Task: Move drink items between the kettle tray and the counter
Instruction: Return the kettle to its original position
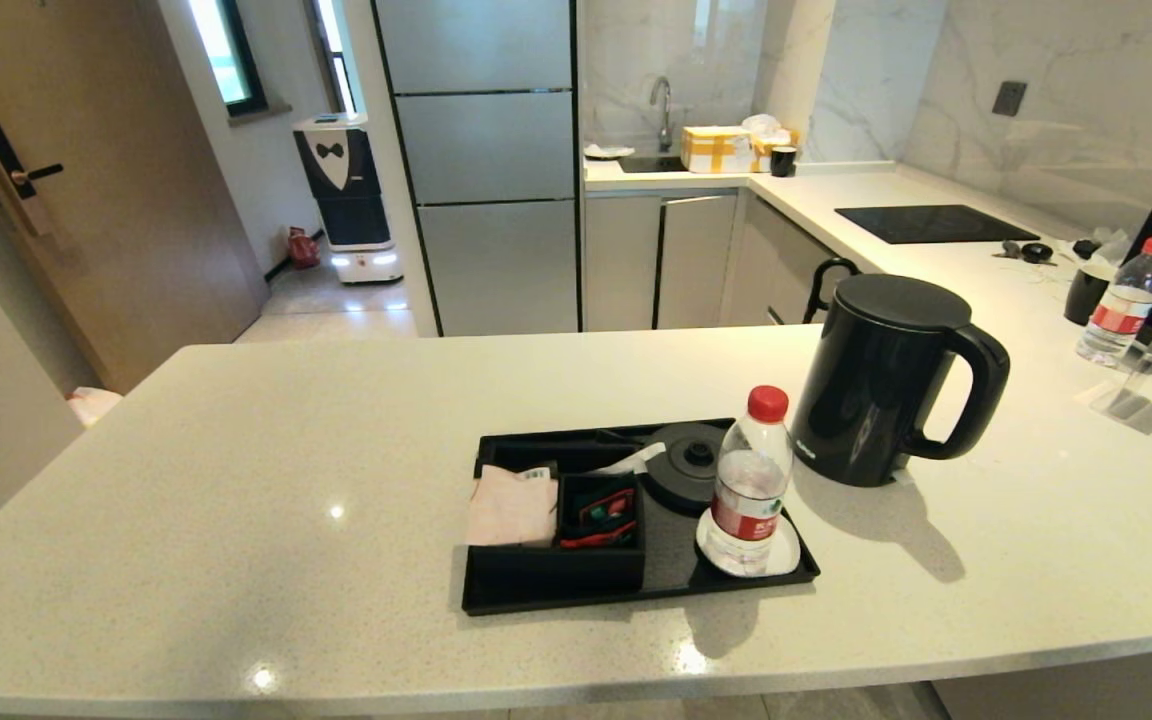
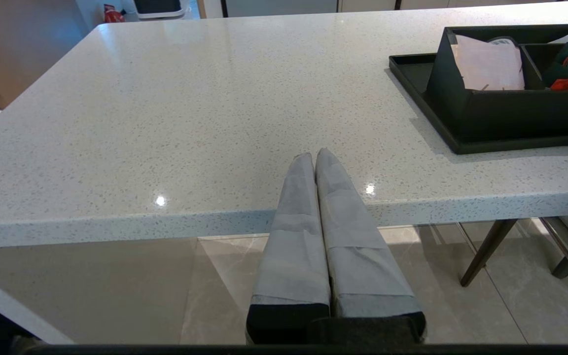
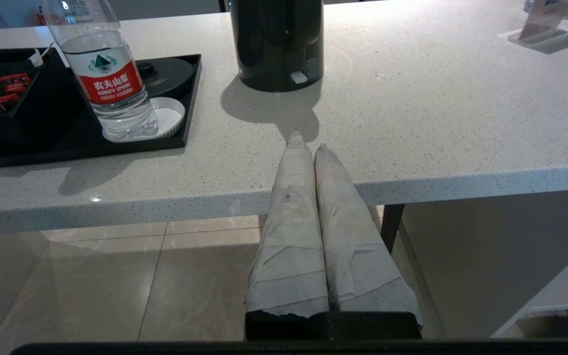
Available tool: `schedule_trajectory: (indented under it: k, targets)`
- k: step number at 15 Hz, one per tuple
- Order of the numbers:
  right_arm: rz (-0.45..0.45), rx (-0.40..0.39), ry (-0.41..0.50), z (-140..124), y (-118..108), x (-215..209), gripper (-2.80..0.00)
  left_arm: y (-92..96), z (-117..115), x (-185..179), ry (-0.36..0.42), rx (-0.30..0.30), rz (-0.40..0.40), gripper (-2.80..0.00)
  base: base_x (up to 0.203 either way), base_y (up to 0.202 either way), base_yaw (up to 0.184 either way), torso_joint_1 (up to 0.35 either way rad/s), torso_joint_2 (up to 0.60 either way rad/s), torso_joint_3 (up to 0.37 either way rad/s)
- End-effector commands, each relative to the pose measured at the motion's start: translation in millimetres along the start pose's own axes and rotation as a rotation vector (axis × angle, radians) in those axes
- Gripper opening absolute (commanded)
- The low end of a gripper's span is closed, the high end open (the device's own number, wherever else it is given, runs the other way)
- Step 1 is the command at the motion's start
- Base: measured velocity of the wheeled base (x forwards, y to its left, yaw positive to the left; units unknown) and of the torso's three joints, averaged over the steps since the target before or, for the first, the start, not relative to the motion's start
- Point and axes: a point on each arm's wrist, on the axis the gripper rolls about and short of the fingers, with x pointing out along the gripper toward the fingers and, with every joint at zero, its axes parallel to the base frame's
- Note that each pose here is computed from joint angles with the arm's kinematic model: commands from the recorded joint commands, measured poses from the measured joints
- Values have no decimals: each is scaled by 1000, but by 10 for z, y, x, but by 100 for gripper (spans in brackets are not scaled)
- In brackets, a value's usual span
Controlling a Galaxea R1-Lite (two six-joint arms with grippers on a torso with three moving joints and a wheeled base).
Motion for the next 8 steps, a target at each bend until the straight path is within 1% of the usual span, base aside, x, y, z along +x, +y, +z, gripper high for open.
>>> schedule_trajectory:
  k: [1,8]
  targets:
    - [-1,1,1,3,0,0,-280,0,0,1,2,0,0,-280,0,0,0,0,0,0]
    - [-2,1,-2,1,0,2,-280,0,0,1,1,-1,0,-280,0,0,0,0,0,0]
